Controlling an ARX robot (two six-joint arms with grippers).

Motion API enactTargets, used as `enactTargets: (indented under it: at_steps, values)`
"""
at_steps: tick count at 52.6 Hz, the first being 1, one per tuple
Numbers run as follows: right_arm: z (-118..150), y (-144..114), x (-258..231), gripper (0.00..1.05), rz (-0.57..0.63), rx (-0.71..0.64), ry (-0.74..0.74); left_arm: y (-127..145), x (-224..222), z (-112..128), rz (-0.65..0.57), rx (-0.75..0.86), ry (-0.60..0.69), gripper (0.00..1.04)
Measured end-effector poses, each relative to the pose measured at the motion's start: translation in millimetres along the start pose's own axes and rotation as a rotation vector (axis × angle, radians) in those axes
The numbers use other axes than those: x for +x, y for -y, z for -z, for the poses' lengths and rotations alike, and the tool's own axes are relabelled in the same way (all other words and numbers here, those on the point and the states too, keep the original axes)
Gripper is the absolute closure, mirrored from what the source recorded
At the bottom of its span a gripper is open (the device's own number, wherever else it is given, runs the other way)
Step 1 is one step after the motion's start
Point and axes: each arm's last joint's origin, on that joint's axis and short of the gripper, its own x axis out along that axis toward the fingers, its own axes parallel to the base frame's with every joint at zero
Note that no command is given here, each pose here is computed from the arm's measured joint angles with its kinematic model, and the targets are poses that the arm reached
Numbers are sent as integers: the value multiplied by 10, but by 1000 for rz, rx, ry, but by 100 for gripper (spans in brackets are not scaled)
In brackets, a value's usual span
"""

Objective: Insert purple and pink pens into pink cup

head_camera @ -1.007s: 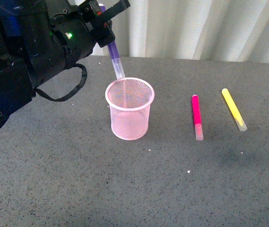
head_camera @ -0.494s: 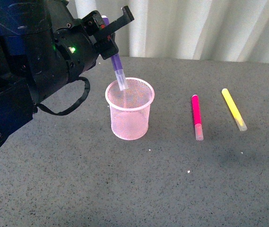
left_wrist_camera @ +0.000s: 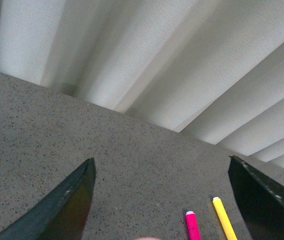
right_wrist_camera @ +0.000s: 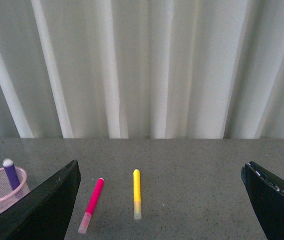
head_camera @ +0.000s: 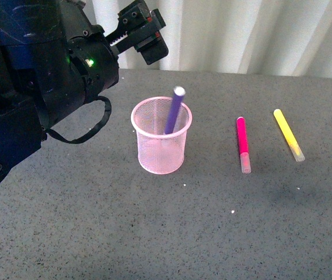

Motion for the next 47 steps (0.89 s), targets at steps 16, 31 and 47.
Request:
enactTargets:
  at_steps: [16, 31, 47]
  values:
    - [0, 0, 0, 7, 0, 0, 0, -37, -276, -334, 42, -3, -56, 7]
    - [0, 0, 0, 7, 0, 0, 0, -318, -1142, -725, 9, 70, -231, 7]
    - [0, 0, 0, 7, 0, 0, 0, -612, -1991, -861, -34, 100, -343, 7]
